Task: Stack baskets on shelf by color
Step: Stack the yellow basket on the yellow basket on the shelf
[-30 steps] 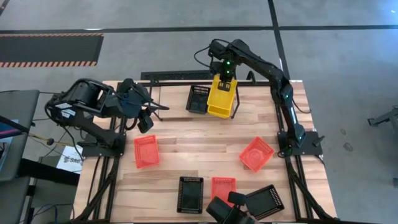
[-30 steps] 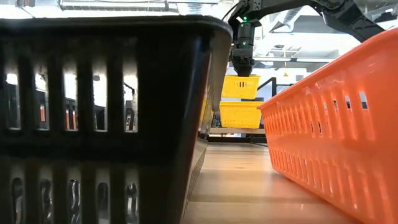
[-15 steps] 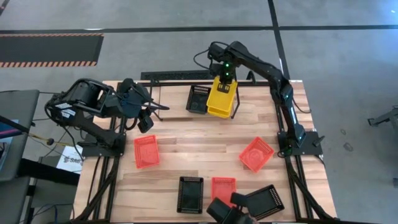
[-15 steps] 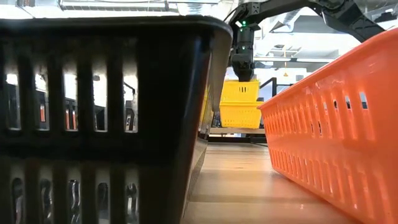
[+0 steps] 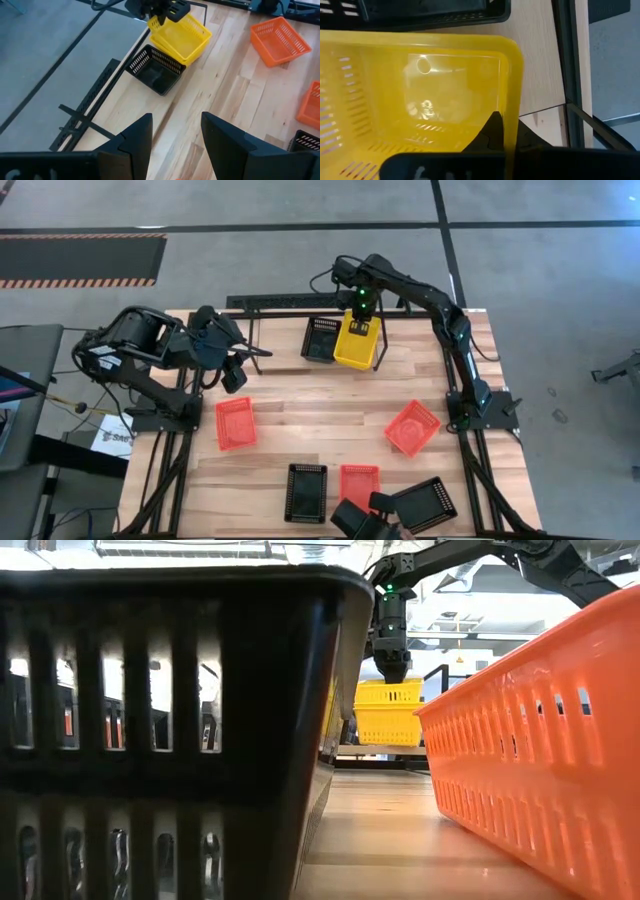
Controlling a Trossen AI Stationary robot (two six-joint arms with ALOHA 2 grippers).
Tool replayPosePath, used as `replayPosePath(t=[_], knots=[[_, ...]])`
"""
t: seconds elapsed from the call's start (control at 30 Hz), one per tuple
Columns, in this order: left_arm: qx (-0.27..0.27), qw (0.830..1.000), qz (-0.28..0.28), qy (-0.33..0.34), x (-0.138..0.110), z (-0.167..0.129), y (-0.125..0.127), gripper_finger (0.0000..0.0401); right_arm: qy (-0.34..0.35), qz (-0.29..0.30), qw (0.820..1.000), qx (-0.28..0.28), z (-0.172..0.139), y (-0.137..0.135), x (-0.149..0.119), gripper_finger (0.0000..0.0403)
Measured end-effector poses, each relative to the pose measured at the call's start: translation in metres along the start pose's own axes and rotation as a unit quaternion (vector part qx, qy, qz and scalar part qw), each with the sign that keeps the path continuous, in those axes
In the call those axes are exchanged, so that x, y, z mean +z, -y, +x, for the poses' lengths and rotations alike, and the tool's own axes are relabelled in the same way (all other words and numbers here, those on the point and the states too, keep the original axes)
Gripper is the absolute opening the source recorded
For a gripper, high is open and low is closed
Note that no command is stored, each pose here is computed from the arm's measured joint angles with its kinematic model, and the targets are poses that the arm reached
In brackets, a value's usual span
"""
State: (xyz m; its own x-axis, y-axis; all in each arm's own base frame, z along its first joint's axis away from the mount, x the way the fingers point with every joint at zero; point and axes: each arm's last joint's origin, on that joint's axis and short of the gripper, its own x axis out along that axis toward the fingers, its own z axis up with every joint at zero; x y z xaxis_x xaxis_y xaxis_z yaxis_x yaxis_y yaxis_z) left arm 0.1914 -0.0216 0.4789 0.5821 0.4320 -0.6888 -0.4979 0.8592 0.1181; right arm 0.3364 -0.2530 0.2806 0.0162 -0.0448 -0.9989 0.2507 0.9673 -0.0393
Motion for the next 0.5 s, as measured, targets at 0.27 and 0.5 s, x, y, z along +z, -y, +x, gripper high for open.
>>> replayPosePath(t=[0.27,0.5], knots=[[0.0,1.0,0.0,0.0,0.0,0.0,0.0,0.0157,-0.001,-0.002,1.0,0.0,0.0,-0.0003,0.0,0.0041],[0.0,1.0,0.0,0.0,0.0,0.0,0.0001,0.0157,-0.004,0.001,1.0,-0.006,0.0,-0.0002,-0.0003,0.0051]])
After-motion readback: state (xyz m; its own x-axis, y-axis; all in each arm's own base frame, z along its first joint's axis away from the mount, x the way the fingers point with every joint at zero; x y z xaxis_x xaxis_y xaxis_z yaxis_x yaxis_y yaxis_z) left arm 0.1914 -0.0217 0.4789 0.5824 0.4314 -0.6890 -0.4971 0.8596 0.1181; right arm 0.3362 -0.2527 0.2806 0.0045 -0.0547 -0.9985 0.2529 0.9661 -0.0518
